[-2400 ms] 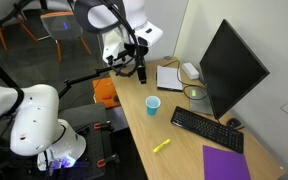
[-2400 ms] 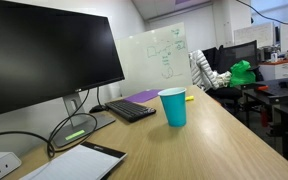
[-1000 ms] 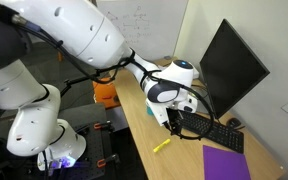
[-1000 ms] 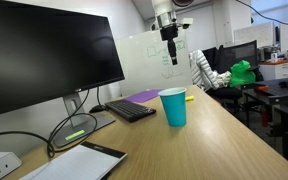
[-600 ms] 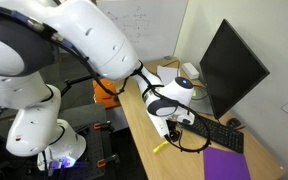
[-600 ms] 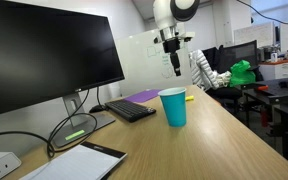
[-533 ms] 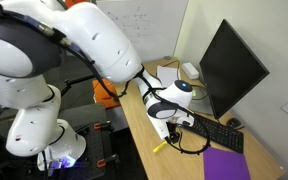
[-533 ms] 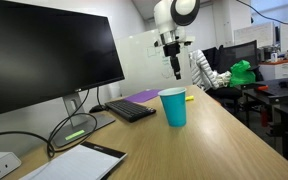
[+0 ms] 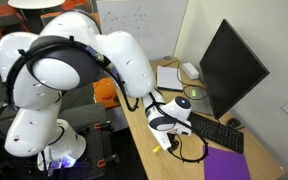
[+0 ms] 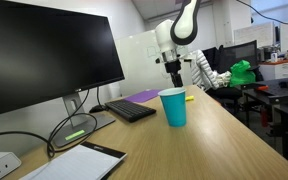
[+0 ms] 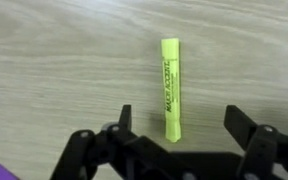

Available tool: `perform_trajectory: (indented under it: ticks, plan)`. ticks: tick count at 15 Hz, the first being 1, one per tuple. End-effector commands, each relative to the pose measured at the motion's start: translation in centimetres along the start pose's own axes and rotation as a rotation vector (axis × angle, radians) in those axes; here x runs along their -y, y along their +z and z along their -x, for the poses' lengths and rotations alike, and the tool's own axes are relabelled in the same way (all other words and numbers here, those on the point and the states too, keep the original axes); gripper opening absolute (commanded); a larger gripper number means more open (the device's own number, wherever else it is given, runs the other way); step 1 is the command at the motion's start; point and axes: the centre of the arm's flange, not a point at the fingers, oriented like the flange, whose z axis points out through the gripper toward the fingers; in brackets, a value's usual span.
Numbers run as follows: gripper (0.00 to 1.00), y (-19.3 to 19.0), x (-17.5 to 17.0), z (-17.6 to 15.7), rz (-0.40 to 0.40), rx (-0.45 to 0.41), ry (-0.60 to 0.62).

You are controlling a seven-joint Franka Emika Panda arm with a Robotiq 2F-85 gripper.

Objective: Pick up the marker and put it in the cup

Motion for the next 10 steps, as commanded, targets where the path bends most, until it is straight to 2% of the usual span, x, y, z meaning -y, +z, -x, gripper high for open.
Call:
perform_trajectory:
  ticks: [1, 3, 4, 5, 7, 8, 10]
  plan:
    - [1.00, 1.2, -0.9, -1.3, 0.008, 0.000, -0.020]
    - [0.98, 2.0, -0.9, -1.6, 0.009, 0.018, -0.034]
    - [0.88, 2.4, -0.8, -1.7, 0.013, 0.025, -0.039]
    - [0.89, 2.8, -0.7, -1.8, 0.012, 0.036, -0.044]
    - [0.83, 3.4, -0.7, -1.8, 0.017, 0.052, -0.046]
    - [0.89, 3.5, -0.7, -1.7, 0.017, 0.058, -0.050]
    - [0.92, 3.5, -0.7, -1.3, 0.017, 0.063, -0.062]
